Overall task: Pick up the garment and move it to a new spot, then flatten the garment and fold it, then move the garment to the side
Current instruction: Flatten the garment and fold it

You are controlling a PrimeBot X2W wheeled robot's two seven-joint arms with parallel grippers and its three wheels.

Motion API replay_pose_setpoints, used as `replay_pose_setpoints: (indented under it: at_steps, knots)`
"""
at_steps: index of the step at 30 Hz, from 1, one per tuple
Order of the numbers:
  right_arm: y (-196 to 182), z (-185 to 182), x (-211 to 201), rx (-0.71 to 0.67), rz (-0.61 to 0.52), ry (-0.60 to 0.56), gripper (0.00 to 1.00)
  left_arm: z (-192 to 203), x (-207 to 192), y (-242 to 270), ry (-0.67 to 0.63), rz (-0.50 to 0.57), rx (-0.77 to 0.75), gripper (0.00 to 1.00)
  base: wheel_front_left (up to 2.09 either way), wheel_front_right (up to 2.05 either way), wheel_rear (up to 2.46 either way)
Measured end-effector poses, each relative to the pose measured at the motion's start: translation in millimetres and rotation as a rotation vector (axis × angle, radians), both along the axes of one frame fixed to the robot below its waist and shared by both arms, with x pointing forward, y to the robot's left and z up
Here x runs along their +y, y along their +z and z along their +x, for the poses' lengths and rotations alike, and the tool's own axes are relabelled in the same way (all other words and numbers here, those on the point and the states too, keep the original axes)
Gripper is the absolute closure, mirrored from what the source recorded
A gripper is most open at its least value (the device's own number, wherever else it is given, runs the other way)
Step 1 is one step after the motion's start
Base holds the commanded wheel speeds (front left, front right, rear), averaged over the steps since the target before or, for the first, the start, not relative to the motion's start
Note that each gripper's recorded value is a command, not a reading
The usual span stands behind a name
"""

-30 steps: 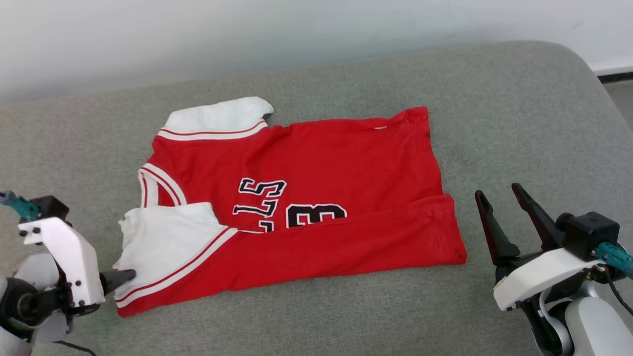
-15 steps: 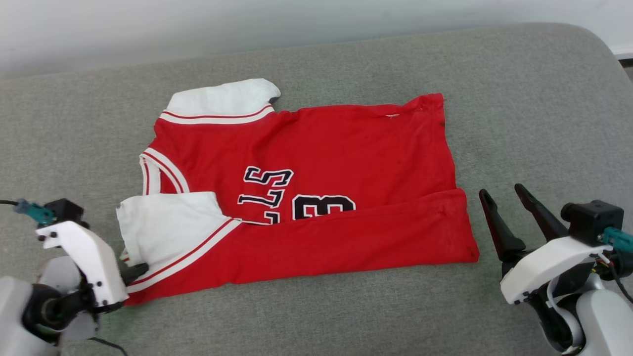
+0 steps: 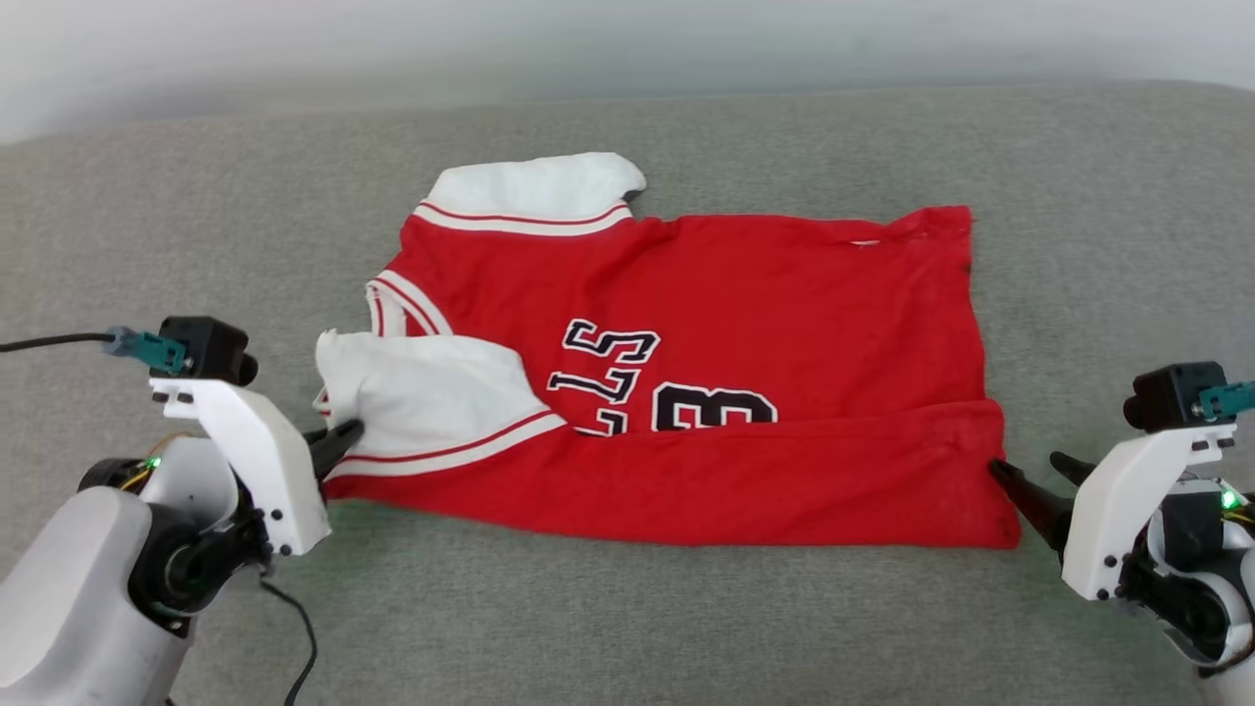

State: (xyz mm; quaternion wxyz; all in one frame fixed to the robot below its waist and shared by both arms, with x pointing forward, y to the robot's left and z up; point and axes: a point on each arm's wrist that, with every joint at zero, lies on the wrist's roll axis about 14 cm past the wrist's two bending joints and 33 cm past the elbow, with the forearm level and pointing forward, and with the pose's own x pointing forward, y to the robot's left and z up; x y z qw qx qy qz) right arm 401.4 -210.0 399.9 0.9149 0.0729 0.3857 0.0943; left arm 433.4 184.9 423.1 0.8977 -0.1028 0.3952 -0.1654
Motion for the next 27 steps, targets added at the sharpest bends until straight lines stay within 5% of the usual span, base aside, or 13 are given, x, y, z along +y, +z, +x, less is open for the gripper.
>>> replay_pose_setpoints:
  at_steps: [10, 11, 13, 27]
  knots:
    - [-35, 0, 33, 0.216, 0.044, 0.076, 0.0, 2, -6, 7, 0.006, -0.017, -0.08, 1.0, 0.0, 0.0, 0.0]
    - [-37, 0, 34, 0.228, 0.047, 0.079, 0.51, 1, -6, 6, 0.008, -0.017, -0.081, 1.0, 0.0, 0.0, 0.0]
    - [-39, 1, 36, 0.235, 0.055, 0.079, 1.0, -2, -4, 2, 0.016, -0.015, -0.072, 1.0, 0.0, 0.0, 0.0]
    - [-15, 0, 43, 0.142, 0.059, 0.11, 1.0, -8, 0, 19, 0.063, -0.021, -0.165, 1.0, 0.0, 0.0, 0.0]
